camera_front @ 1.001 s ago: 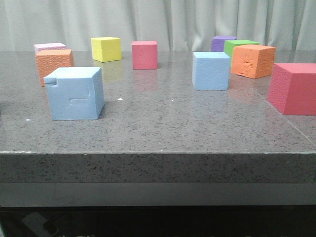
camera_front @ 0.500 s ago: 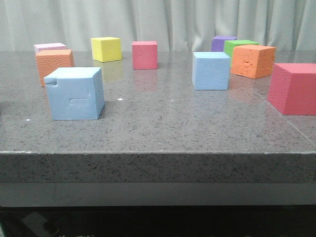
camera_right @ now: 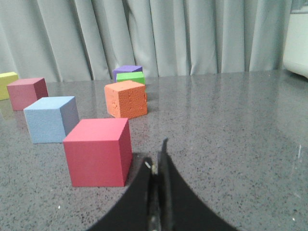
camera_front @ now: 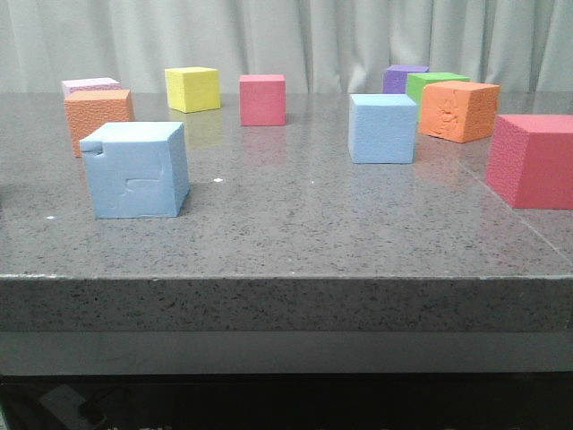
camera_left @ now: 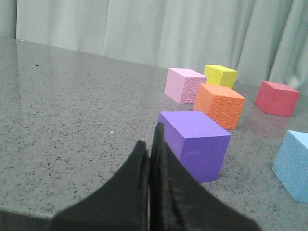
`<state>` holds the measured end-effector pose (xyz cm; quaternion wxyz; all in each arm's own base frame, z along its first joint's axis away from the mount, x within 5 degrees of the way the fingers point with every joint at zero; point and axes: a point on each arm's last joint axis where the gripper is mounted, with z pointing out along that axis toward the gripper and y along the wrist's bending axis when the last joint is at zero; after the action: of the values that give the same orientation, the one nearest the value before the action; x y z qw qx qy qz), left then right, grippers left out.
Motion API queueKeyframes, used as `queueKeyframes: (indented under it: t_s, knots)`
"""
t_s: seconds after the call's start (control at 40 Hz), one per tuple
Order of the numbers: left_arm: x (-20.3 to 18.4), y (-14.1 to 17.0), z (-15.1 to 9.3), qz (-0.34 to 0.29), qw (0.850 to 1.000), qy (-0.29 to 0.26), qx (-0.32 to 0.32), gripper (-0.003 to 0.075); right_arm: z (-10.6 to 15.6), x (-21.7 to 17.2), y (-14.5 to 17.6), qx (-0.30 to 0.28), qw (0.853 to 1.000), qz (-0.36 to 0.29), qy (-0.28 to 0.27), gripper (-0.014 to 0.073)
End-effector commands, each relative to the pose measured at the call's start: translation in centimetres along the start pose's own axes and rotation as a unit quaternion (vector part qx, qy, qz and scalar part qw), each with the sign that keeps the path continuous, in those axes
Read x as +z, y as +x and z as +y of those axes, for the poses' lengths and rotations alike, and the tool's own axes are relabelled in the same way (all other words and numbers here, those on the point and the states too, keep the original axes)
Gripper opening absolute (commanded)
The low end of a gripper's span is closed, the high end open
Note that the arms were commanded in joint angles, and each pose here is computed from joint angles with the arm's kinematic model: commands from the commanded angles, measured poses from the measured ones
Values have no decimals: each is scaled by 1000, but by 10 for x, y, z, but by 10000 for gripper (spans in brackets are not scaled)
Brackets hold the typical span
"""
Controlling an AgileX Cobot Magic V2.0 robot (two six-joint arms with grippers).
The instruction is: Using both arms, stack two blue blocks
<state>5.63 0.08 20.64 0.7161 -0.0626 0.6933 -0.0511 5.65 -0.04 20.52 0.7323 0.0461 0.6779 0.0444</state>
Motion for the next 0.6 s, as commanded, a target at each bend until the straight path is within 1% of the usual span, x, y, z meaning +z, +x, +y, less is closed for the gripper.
queueKeyframes:
  t_s: [0.0, 0.18, 0.3, 0.43, 0.45, 0.58]
  knots:
    - [-1, -2, 1, -61, 998, 0, -4, -18, 0, -2, -11, -3, 998, -64, 1, -69]
    - [-3, -11, 1, -115, 993, 3, -3, -18, 1, -4, -22, -3, 997, -82, -1, -69]
    - [-5, -22, -1, -129, 992, 5, -3, -18, 4, -7, -40, -3, 996, -83, -5, -69]
    - [-7, -45, -5, -142, 990, 9, 0, -18, 8, -9, -62, -4, 998, -67, -9, -69]
    - [-7, -51, -6, -142, 990, 10, 1, -18, 9, -8, -67, -4, 998, -55, -9, -69]
    - [-1, -79, -12, -114, 993, 8, 41, -18, 15, -1, -97, -2, 1000, -13, -11, -66]
